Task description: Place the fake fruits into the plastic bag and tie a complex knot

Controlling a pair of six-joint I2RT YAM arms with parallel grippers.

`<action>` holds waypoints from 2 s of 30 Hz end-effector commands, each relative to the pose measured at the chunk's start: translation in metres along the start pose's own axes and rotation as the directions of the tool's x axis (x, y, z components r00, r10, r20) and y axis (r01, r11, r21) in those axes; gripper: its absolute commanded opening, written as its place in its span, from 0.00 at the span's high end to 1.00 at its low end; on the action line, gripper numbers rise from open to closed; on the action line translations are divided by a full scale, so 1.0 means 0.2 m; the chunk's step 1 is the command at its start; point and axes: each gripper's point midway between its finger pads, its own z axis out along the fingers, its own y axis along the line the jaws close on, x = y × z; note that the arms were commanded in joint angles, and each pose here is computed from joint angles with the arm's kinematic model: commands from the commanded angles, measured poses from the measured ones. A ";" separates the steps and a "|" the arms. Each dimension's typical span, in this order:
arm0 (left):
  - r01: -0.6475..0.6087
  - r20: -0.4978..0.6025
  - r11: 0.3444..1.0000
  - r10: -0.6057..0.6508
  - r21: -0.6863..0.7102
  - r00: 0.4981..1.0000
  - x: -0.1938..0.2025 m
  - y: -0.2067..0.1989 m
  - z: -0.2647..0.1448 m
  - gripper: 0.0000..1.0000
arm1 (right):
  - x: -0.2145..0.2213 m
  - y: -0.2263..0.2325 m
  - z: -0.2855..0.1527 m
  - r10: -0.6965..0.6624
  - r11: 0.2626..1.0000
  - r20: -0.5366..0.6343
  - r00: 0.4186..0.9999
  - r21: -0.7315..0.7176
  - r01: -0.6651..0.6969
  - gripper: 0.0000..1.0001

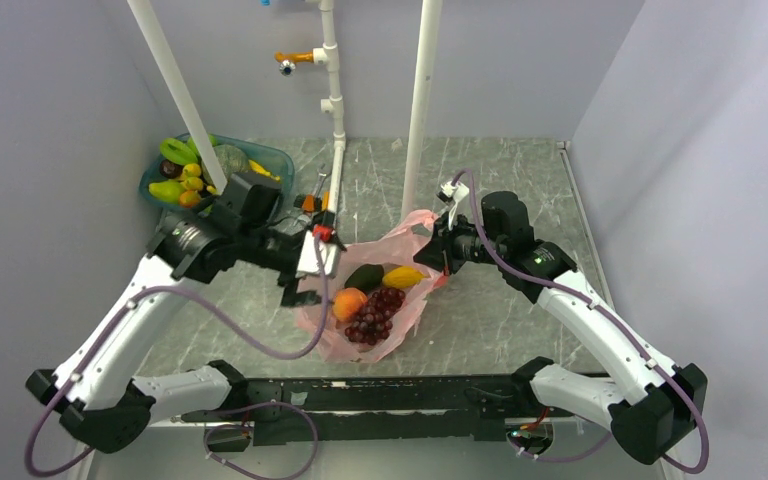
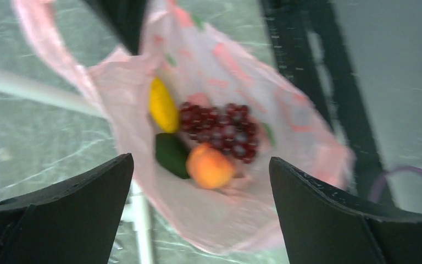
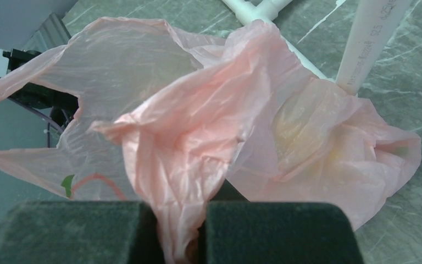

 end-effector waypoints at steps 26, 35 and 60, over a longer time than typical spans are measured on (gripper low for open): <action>0.145 -0.221 0.977 -0.109 0.155 0.969 0.25 -0.53 -0.05 1.00 | -0.24 0.01 -0.23 -0.115 0.988 0.084 0.990 0.110 0.105 0.46; 0.205 -0.191 0.978 -0.194 0.041 0.962 0.24 -0.39 -0.12 1.00 | -0.17 -0.04 -0.37 -0.147 0.974 -0.021 0.989 0.174 0.148 0.36; 0.110 0.064 0.917 -0.093 -0.383 0.994 -0.35 0.07 -0.60 1.00 | -0.51 0.20 -0.69 -0.317 0.938 0.118 0.941 0.184 0.293 1.00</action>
